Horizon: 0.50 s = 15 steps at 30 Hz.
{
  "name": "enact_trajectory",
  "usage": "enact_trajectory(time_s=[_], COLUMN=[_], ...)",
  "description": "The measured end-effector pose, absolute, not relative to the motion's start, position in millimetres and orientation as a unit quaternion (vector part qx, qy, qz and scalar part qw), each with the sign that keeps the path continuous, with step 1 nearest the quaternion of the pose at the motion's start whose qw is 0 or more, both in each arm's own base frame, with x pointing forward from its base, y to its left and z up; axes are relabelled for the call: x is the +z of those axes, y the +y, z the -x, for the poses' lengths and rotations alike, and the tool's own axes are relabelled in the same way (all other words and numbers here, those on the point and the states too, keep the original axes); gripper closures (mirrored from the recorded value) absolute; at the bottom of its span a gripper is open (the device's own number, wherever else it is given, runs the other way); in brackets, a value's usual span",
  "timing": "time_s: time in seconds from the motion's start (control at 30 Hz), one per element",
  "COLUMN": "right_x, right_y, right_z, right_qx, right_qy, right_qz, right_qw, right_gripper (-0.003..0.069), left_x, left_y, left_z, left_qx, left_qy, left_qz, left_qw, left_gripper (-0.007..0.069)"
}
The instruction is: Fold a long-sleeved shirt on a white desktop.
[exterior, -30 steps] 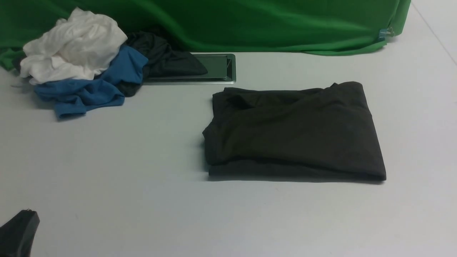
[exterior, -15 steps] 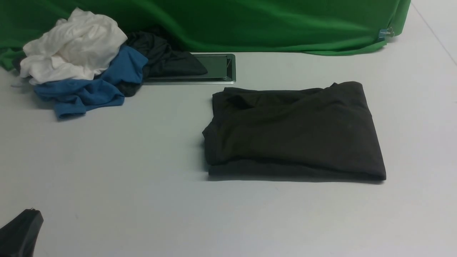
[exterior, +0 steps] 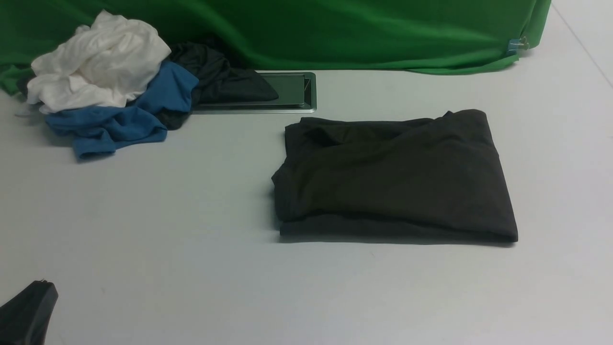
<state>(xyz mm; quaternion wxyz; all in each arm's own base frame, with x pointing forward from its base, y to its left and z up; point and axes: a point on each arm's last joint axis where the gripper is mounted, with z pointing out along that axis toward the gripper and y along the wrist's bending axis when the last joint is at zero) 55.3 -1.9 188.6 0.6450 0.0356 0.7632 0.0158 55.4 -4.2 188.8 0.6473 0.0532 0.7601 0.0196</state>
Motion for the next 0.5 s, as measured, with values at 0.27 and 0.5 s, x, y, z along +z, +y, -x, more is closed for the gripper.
enact_trajectory(time_s=[0.27,0.5], right_x=[188.6,188.6], right_y=[-1.9,-1.9], right_z=[-55.3,-55.3], right_qx=[0.016,0.016], right_qy=[0.763,0.763], right_qz=[-0.036,-0.036], right_qw=[0.645,0.645], right_gripper=[0.0421,0.0421], left_x=[188.8,188.8], left_y=[-4.2,-4.2], left_z=[-55.4,-55.4], left_qx=[0.020,0.020], left_qy=[0.760,0.760], left_qz=[-0.053,-0.053], left_qw=[0.647,0.647], left_gripper=[0.0607,0.0607])
